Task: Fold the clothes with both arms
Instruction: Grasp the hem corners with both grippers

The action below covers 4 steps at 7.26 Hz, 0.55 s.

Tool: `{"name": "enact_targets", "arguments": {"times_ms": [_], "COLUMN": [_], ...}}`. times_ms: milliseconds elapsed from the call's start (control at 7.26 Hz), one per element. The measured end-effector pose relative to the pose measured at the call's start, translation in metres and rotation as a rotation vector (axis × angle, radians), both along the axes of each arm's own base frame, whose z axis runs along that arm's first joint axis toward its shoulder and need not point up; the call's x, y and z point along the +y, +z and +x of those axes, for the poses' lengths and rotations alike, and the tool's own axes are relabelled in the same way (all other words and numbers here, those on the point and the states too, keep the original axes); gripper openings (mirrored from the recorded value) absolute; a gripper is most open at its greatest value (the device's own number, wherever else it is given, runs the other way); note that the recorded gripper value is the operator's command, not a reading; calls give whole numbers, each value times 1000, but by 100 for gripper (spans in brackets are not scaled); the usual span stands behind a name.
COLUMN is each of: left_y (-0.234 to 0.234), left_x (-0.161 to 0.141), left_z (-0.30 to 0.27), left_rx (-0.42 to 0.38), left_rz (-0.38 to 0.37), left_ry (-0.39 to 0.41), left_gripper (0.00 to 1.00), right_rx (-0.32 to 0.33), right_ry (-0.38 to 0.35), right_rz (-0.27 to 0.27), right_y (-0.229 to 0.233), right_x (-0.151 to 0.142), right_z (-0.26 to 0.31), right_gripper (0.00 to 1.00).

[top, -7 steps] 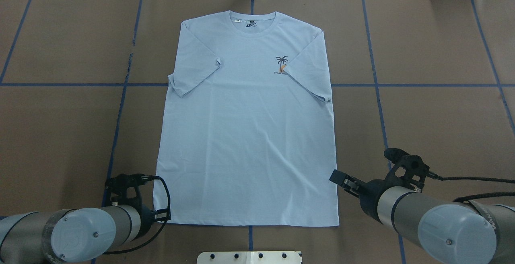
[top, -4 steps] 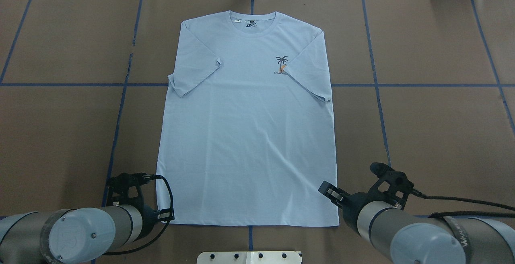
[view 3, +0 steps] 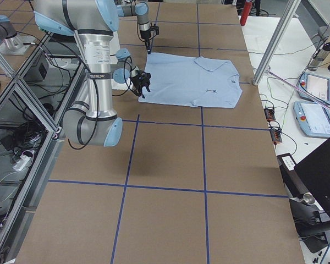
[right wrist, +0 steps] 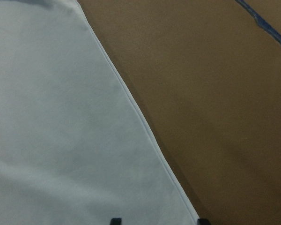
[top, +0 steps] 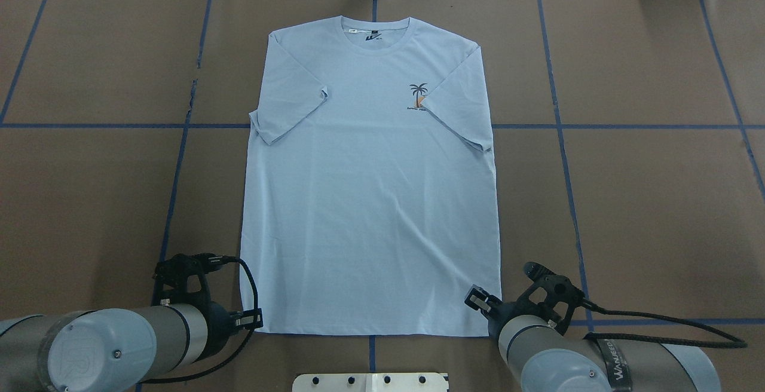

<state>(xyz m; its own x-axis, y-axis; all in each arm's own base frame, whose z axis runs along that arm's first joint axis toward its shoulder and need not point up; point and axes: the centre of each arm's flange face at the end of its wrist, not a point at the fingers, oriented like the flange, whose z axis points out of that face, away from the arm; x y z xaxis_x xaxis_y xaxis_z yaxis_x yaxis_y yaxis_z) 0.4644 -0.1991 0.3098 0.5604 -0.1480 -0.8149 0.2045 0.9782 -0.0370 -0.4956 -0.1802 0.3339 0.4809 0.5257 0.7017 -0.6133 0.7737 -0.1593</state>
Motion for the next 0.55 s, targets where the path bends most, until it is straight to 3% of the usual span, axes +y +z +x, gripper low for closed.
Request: {"name": "enact_targets", "arguments": {"times_ms": [551], "left_y": [-1], "left_x": [1], "left_z": [0], "left_rx": [4], "left_rz": [-1], "left_ry": [2], "left_gripper": [0], "right_rx": [27], "right_ry": [-35], "right_rz": [-2], "right_y": [7], "right_x": [20], "right_z": [-8], "right_gripper": [63]}}
